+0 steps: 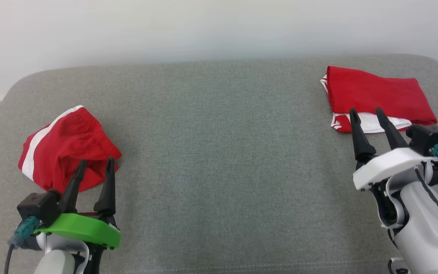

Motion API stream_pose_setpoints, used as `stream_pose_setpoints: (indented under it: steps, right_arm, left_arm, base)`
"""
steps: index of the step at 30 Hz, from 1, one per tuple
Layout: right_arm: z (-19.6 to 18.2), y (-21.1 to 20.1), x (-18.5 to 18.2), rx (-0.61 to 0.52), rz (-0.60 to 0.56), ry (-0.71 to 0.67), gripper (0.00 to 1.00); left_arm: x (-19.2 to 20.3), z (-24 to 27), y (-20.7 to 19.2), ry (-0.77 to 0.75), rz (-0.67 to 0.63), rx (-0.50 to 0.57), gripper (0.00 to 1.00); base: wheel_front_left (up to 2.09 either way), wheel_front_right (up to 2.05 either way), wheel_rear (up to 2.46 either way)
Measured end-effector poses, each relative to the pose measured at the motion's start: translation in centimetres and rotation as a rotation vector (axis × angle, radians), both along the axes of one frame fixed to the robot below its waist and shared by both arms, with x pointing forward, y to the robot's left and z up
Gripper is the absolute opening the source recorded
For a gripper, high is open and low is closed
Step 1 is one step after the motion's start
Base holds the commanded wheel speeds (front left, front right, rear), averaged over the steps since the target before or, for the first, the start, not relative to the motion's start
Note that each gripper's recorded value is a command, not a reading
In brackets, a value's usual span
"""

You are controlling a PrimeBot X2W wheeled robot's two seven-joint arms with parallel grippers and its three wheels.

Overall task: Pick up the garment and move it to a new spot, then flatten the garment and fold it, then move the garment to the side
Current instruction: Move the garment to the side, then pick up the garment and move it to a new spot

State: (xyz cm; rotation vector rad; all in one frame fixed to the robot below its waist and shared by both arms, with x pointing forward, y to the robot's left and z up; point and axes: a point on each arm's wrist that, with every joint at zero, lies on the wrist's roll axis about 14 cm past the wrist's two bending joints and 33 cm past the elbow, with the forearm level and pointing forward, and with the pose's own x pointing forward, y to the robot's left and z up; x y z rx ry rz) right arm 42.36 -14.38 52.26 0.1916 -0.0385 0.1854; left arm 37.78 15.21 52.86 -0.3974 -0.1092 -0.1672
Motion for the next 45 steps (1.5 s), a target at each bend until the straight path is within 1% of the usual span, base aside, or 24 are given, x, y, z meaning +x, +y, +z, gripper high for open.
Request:
stream_pose_setpoints:
  steps: [4,11,25,45]
  right_arm:
    - [-0.1,-0.3,-0.8,-0.020,-0.016,-0.009,1.00]
    - [0.0,-0.4,-1.3,-0.019,-0.027,-0.026,1.00]
    - [-0.4,-0.2,-2.3,-0.009,-0.035,-0.024,1.00]
    - [-1.5,-0.5,-3.1,-0.026,-0.049,-0.004,1.00]
  left_arm:
    - [-0.1,-0.1,0.1,0.002,0.008,0.024,1.00]
    - [0.0,-0.3,0.3,0.003,0.017,0.045,1.00]
    - [0.1,-0.4,0.4,0.006,0.035,0.034,1.00]
    - [0.2,-1.2,0.5,0.027,0.044,0.036,1.00]
  base:
    - [0.00,0.00,0.00]
    - [0.00,0.00,0.00]
    - [0.00,0.00,0.00]
    - [0.00,0.00,0.00]
